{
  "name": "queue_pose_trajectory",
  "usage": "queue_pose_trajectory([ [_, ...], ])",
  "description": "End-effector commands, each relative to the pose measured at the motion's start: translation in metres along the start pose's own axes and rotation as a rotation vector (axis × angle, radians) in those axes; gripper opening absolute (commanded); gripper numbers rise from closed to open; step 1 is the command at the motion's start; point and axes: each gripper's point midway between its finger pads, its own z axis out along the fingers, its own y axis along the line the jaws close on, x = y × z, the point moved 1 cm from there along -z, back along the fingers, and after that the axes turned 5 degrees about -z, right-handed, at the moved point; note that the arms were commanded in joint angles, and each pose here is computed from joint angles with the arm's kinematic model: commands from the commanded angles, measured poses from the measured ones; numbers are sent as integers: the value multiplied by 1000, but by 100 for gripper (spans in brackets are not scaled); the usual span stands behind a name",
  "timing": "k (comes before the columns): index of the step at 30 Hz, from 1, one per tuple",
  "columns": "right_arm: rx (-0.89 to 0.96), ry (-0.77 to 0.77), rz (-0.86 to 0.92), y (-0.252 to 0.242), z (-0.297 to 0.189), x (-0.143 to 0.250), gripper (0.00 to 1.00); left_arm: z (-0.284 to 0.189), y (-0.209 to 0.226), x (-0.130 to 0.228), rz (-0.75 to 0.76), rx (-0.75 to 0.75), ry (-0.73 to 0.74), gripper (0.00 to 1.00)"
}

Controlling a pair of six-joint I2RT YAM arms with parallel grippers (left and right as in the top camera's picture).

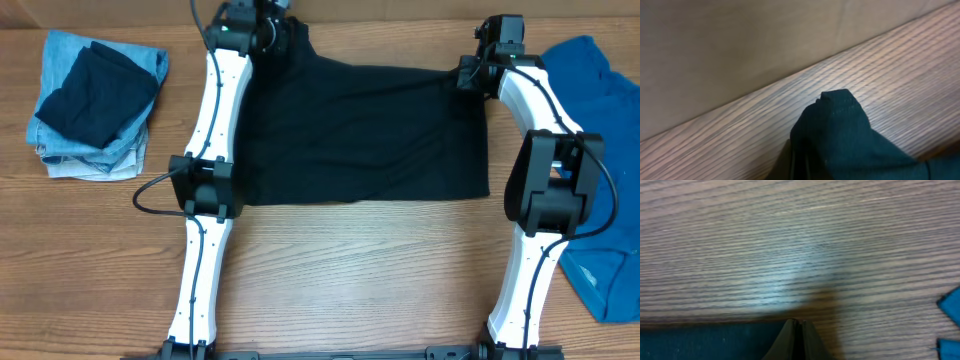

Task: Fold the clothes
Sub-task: 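Pull the folded shirt's far edge outward with both grippers to straighten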

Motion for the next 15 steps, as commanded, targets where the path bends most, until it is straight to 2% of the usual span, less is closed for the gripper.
queue_pose_trajectory([
  [1, -41, -36, 3, 3, -6, -16, 4, -13, 31, -4, -66, -44, -15, 4],
  [9, -115, -94, -6, 15, -32, -37, 4, -29, 38, -5, -78, -54, 0, 4],
  [12, -201, -111, -26, 29, -47, -43, 4, -45, 40, -7, -86, -57, 13, 4],
  [15, -232, -103, -40, 35, -57, -42, 4, -54, 40, 3, -104, -55, 68, 4],
])
